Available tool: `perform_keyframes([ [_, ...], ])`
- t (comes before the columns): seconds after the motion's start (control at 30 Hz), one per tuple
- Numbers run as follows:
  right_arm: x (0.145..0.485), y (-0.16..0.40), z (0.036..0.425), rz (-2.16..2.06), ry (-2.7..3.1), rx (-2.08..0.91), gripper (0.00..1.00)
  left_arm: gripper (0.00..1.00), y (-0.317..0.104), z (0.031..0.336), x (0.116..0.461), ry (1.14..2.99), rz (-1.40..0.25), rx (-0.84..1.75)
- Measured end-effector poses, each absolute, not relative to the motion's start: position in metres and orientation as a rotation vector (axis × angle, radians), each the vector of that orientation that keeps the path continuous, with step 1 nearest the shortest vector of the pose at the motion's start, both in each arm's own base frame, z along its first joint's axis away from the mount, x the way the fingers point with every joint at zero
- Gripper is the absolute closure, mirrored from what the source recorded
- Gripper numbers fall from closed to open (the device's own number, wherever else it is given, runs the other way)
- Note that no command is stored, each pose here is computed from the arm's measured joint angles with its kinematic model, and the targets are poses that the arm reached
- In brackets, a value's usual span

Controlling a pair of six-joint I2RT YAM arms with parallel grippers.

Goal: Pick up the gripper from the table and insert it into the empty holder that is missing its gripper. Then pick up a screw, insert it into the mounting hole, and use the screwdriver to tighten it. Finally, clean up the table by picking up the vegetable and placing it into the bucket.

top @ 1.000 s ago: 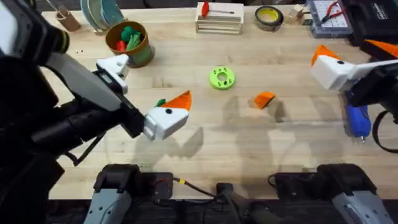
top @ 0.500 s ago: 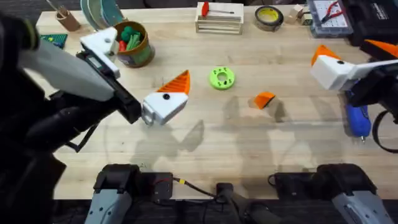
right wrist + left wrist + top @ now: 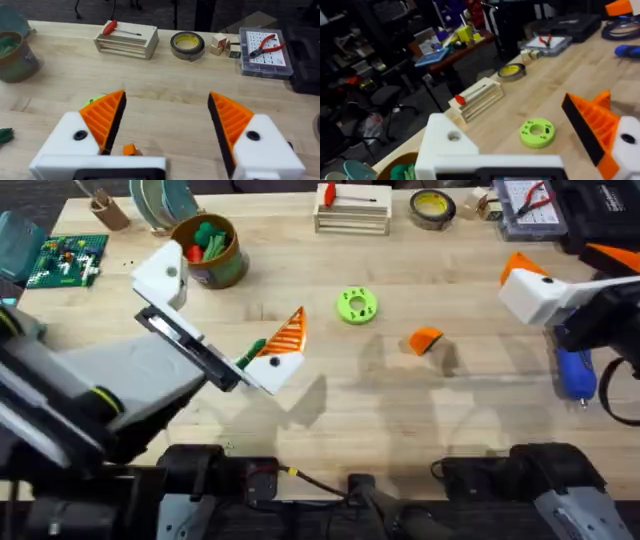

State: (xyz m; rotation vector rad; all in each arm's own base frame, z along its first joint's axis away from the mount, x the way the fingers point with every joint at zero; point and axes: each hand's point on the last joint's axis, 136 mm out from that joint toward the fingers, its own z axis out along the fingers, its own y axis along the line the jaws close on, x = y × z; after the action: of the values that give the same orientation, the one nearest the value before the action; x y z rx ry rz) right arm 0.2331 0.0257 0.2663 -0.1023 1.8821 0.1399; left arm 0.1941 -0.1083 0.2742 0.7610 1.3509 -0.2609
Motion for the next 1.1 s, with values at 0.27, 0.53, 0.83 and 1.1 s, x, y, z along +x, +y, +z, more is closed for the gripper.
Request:
perform_keyframes([
  [0.27, 0.233, 0.026, 0.266, 0.140, 1.882, -0.102, 0.010, 0.008, -0.094, 0.272, 0.198, 1.304, -0.250, 0.579],
  [0.53, 0.233, 0.026, 0.266, 0.140, 1.882, -0.102, 0.010, 0.008, -0.083, 0.255, 0.212, 1.271, -0.224, 0.484],
  [0.83, 0.233, 0.026, 0.266, 0.140, 1.882, -0.102, 0.010, 0.008, -0.080, 0.225, 0.223, 1.294, -0.223, 0.461],
  [1.1, 0.233, 0.026, 0.266, 0.140, 1.882, -0.102, 0.010, 0.008, -0.079, 0.181, 0.228, 1.485, -0.265, 0.450],
])
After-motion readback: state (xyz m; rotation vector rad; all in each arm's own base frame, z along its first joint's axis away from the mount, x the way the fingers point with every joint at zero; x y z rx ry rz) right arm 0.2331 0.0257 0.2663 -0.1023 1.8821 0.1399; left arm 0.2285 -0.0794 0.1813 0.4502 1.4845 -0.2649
